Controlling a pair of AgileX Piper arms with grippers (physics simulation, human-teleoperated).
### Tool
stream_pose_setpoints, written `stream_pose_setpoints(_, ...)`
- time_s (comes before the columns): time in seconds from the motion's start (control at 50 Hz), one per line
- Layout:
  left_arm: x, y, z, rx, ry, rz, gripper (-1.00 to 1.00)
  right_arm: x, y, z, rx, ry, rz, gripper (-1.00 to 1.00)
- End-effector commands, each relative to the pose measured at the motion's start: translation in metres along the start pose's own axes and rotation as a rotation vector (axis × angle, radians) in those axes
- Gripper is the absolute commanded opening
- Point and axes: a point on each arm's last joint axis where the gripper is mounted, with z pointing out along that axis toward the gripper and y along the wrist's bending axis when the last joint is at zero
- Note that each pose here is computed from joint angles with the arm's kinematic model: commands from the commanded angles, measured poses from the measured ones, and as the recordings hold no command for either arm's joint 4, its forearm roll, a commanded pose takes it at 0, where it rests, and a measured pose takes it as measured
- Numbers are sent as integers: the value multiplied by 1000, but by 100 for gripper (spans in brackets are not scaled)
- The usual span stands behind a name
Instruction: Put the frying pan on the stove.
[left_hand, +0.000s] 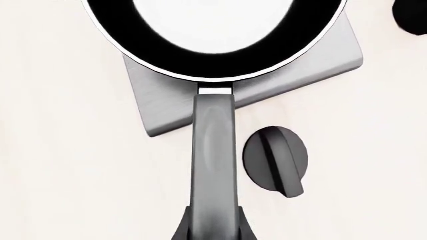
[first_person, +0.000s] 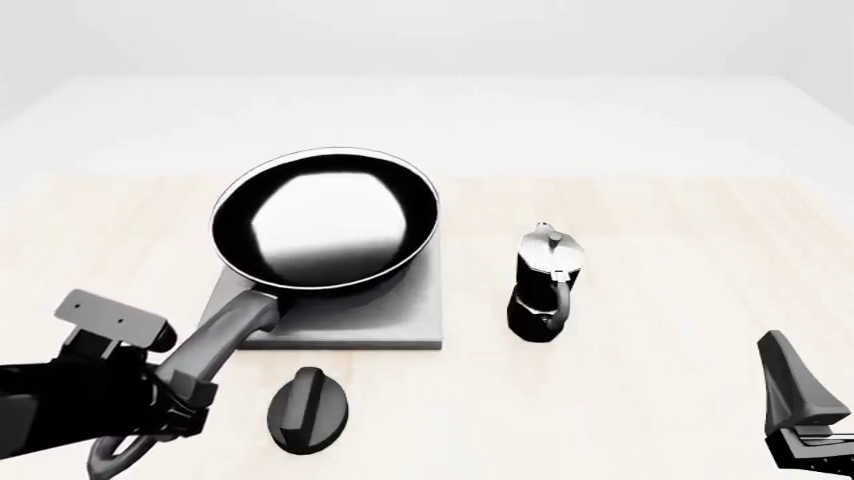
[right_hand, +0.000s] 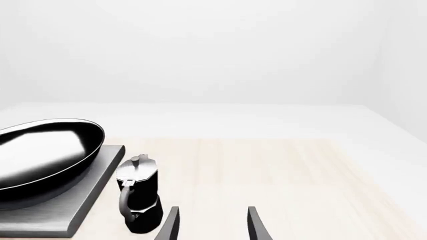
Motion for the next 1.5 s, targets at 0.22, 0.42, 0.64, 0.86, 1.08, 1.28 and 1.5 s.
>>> stream_pose_setpoints(0.22,-7,1,10,-4,-12,6,-100,0,0,0,0,0,0,100)
stream_pose_setpoints(0.42,-2,1,6,-6,-18,-14,-100,0,0,0,0,0,0,100)
stream_pose_setpoints(0.64,-2,4,4,-17,-19,-25,100,0,0,0,0,0,0,100)
stream_pose_setpoints(0.86,-8,6,-13,-31,-66,-16,100,0,0,0,0,0,0,100)
stream_pose_setpoints(1.08,-21,6,-31,-31,-100,9,100,0,0,0,0,0,0,100)
stream_pose_setpoints(1.28,-32,4,-58,-26,-146,56,100,0,0,0,0,0,0,100)
stream_pose_setpoints(1.5,-38,2,-83,-23,-180,94,100,0,0,0,0,0,0,100)
